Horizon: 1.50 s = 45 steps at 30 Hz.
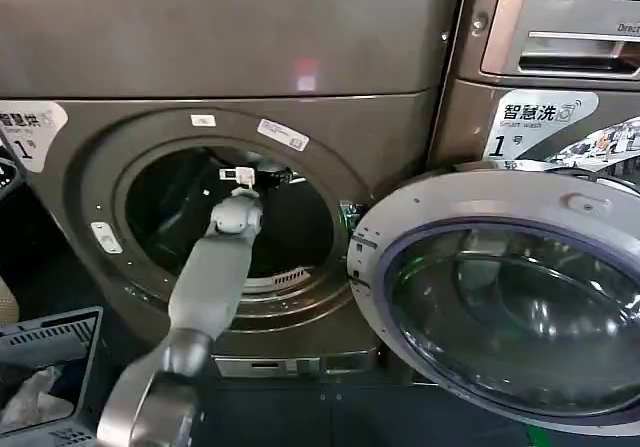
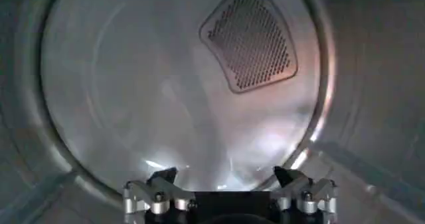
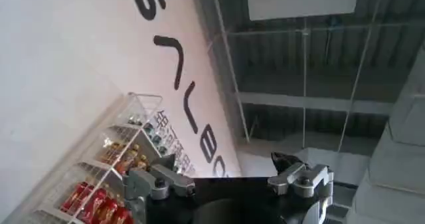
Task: Grasp the clothes from the dryer.
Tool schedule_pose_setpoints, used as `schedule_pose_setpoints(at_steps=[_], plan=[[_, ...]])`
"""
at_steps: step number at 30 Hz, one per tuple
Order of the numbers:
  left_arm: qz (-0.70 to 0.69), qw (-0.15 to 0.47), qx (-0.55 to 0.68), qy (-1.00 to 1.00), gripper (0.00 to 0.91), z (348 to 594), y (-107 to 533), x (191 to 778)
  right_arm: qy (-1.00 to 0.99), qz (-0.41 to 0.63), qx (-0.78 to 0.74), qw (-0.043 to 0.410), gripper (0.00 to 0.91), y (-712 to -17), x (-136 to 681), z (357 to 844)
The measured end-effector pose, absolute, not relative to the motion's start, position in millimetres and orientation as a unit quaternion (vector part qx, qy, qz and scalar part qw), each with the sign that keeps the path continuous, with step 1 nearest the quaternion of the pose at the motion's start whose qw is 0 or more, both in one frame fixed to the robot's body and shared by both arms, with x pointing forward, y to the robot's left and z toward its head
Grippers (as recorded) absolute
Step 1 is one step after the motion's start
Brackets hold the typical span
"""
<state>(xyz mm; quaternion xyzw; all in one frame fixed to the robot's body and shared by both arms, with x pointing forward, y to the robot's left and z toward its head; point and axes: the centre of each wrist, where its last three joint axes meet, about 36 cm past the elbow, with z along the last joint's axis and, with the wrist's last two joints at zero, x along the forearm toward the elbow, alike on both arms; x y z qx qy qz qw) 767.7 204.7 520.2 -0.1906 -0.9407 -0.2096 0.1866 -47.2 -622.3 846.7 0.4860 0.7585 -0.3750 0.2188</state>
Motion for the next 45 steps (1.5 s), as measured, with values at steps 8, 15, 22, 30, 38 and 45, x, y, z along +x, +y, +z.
schedule_pose_setpoints(at_steps=[8, 15, 22, 30, 38, 45], plan=[[-0.322, 0.216, -0.306, -0.87, 0.907, 523.5, 204.7, 778.3, 0.757, -0.376, 0.489, 0.217, 0.907, -621.3, -51.0, 846.3], [-0.398, 0.236, -0.384, -0.799, 0.907, 530.2, 217.9, 785.5, 0.758, -0.376, 0.488, 0.216, 0.907, -620.1, -49.2, 842.7], [-0.465, 0.269, -0.434, -0.723, 0.907, 543.7, 226.6, 792.1, 0.758, -0.374, 0.49, 0.215, 0.907, -621.5, -49.2, 840.5], [-0.541, 0.303, -0.455, -0.639, 0.907, 562.7, 225.2, 797.9, 0.758, -0.372, 0.491, 0.214, 0.907, -622.4, -50.3, 839.6], [-0.593, 0.336, -0.454, -0.574, 0.907, 567.2, 226.5, 799.8, 0.759, -0.371, 0.491, 0.211, 0.907, -624.8, -46.2, 836.7], [-0.622, 0.356, -0.448, -0.535, 0.907, 566.0, 223.9, 800.4, 0.76, -0.372, 0.489, 0.211, 0.907, -626.6, -42.6, 836.1]])
